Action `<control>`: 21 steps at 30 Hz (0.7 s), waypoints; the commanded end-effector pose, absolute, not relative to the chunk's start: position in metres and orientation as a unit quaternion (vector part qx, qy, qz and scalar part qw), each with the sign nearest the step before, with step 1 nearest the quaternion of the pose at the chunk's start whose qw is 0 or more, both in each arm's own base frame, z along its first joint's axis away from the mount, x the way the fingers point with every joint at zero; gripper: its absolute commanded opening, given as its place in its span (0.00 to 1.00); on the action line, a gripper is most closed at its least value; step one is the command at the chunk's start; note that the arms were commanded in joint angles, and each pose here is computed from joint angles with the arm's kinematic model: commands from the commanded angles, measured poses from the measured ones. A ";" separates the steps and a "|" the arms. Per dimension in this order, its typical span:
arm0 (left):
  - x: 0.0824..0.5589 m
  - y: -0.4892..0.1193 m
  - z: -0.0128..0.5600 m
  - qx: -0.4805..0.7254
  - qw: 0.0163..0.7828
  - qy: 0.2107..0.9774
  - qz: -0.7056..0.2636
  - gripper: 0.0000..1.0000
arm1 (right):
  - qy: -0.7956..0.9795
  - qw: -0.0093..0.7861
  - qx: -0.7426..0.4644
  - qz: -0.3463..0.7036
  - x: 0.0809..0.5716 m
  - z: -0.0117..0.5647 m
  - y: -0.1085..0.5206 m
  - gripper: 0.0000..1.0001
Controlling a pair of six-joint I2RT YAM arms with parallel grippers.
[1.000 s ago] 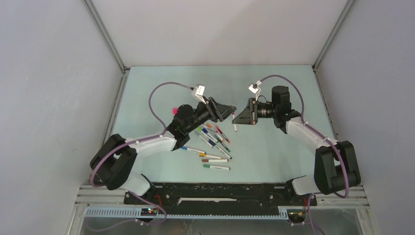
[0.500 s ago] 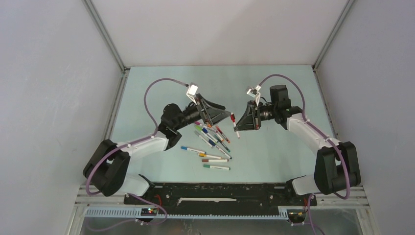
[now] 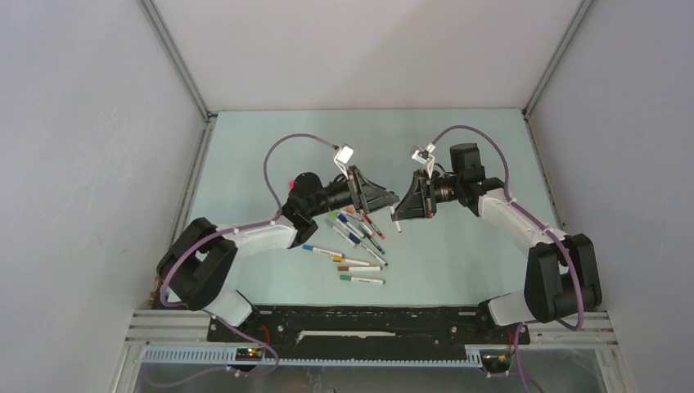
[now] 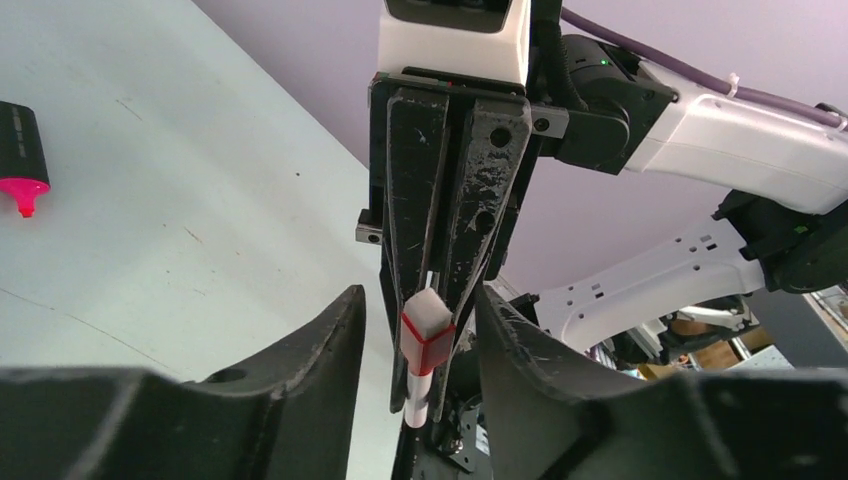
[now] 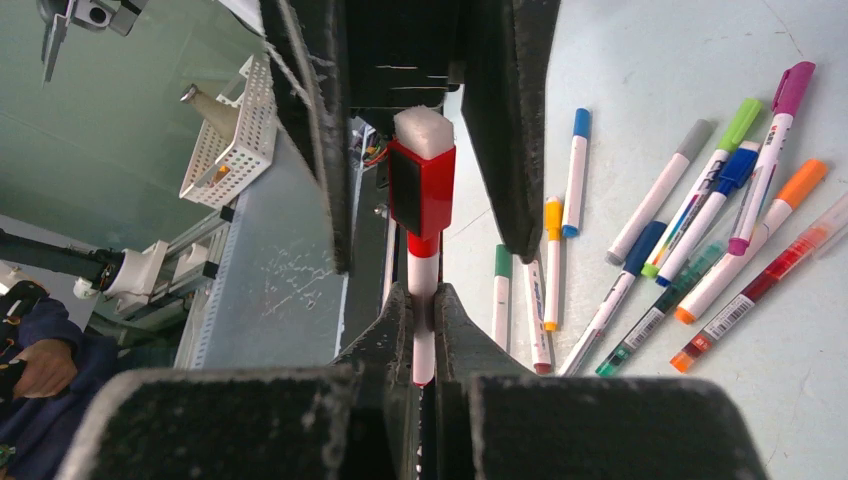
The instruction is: Open the pen caps
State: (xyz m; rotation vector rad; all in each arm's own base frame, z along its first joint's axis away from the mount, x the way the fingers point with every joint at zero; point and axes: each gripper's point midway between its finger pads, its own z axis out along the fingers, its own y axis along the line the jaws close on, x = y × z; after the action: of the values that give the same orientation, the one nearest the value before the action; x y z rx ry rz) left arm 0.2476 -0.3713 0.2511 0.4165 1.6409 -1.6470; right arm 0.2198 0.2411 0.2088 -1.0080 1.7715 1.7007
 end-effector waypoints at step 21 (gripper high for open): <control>0.345 -0.260 0.415 0.057 0.648 0.512 -0.561 0.00 | 0.640 0.186 -0.371 0.646 0.212 0.202 0.262 0.00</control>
State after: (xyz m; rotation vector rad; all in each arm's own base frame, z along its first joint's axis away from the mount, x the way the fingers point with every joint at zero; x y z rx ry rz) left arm 0.2762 -0.3381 0.2672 0.3526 1.6592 -1.5707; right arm 0.2416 0.2640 0.2168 -1.0847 1.6970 1.6304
